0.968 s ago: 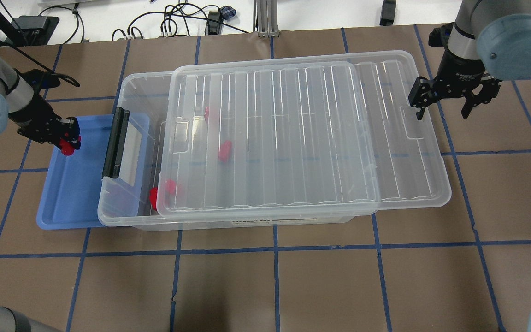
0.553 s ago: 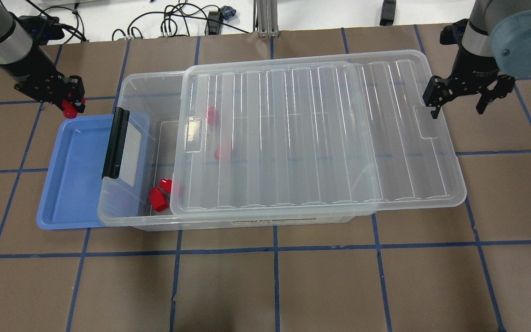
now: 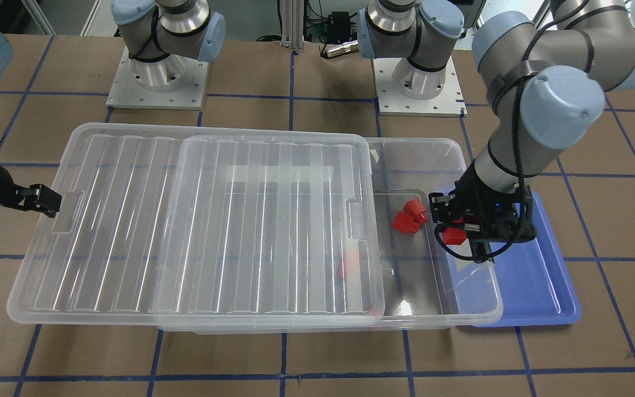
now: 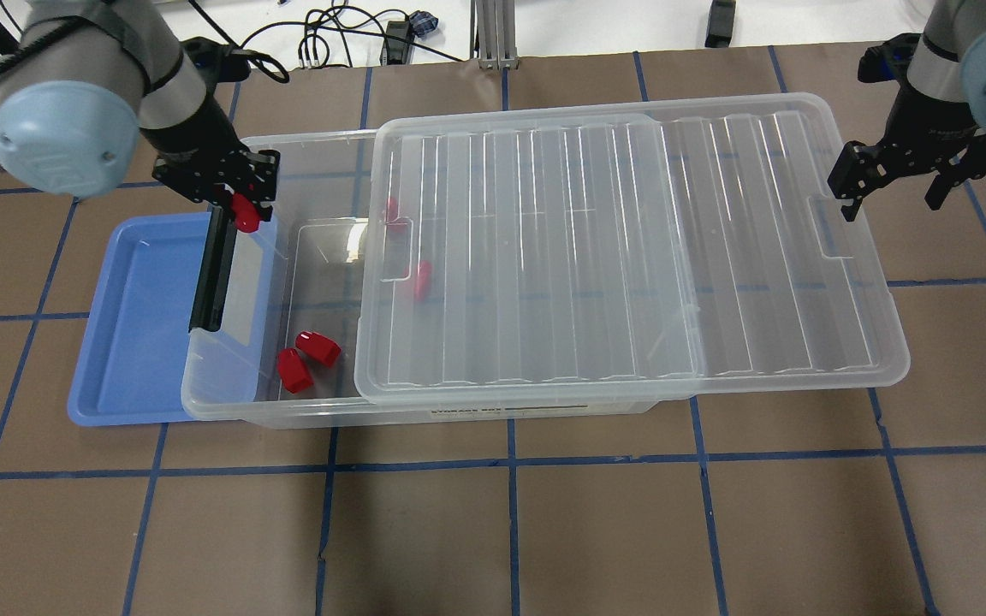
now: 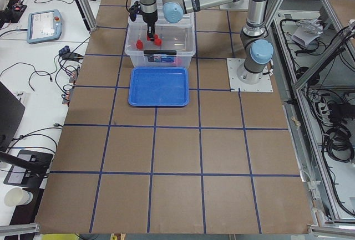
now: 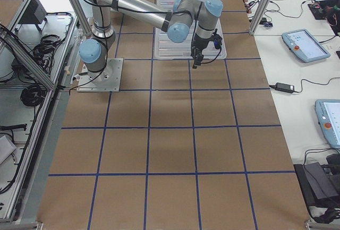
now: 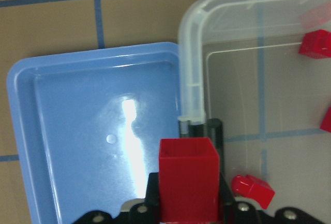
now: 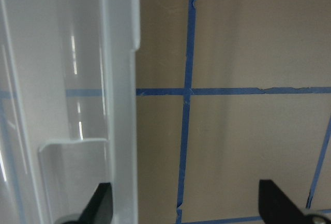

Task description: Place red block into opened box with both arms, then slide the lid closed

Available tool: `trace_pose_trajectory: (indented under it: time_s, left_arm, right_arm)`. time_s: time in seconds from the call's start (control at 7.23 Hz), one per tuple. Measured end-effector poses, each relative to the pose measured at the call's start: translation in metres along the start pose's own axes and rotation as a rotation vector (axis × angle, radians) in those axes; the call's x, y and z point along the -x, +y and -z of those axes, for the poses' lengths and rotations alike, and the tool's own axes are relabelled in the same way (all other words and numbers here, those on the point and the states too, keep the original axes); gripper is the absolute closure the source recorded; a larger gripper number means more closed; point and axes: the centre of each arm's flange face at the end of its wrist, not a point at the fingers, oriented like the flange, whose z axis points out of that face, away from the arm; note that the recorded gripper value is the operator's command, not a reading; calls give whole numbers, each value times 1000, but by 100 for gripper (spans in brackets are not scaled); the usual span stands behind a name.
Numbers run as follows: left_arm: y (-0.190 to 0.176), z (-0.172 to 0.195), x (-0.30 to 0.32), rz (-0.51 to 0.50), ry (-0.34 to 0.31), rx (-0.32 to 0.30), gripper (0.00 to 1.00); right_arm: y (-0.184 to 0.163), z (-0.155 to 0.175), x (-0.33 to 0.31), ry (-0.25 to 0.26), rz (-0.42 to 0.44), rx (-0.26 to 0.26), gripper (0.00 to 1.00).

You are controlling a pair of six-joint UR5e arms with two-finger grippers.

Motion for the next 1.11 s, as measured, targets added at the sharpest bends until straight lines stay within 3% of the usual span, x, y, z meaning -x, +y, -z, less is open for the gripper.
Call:
trace_pose_trajectory:
  time_s: [0.55,0.83,0.97,1.11]
  left_arm:
    - [13,-77,-22,21,2,-33,95]
    - [23,-113,-22,28,6,-19,93]
    - [25,-125,-22,34,6,-16,80]
    - [27,-136,-23,39,6,-6,58]
  right_arm:
    - [3,1,-22,14,6,-9,0]
    - [9,13,-20,9,0,-28,0]
    - [13,21,-18,11,-1,-40,0]
    - [19,30,-18,15,-4,-55,0]
